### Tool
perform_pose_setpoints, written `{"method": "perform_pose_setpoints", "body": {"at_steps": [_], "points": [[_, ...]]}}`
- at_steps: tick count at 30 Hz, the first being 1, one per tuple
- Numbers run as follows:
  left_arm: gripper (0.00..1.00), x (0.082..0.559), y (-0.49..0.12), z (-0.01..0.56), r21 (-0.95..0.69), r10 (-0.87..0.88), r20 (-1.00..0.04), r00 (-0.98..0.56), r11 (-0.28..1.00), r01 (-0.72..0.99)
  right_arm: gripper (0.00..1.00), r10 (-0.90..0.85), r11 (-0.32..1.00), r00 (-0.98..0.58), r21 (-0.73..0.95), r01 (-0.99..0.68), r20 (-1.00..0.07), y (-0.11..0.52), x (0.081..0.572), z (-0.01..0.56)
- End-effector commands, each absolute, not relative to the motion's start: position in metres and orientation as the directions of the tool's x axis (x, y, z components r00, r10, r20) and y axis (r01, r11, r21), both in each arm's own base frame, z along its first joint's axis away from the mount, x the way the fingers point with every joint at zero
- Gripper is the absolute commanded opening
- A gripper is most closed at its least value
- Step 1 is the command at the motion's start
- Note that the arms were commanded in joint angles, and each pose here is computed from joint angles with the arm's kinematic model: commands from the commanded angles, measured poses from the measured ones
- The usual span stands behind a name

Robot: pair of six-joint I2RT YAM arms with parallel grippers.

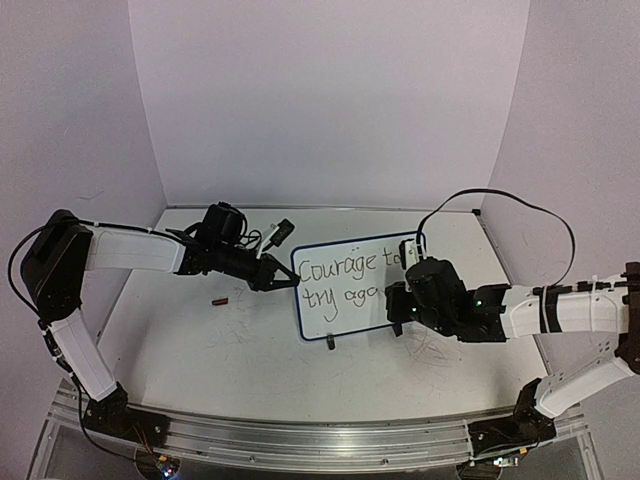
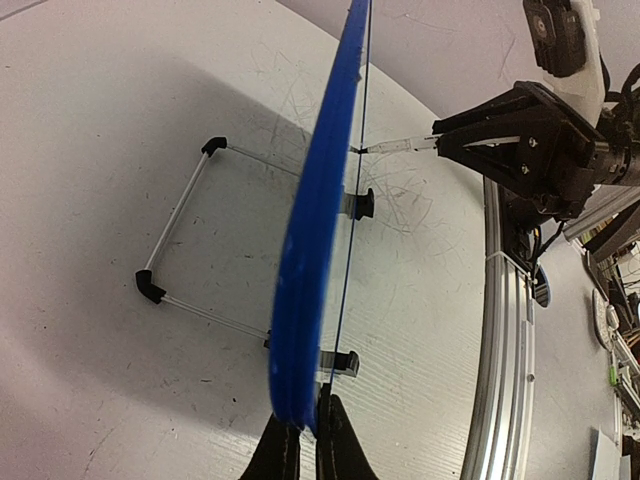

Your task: Write a sentence on the whiteboard

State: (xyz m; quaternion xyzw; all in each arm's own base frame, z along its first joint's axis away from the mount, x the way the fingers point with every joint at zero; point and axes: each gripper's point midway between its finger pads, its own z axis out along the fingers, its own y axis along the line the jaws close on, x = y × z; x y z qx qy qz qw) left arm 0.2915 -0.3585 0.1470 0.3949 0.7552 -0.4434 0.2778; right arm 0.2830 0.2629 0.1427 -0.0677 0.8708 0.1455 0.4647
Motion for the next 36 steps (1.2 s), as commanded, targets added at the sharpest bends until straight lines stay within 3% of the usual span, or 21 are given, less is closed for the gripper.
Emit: {"method": "perform_pose_setpoints", "body": {"at_steps": [1,36], "points": [[0.0,0.282,-0.354,0.133,-0.433,0.406,-0.748,-0.525,0.301,0.85,0.0,0.076,0.939,-0.51,0.233,-0.252,-0.857,0.268,0.292,0.169],[0.0,0.281,-0.354,0.131,-0.438,0.409,-0.744,-0.529,0.299,0.848,0.0,0.042,0.944,-0.574,0.22,-0.244,-0.818,0.261,0.284,0.137]]}}
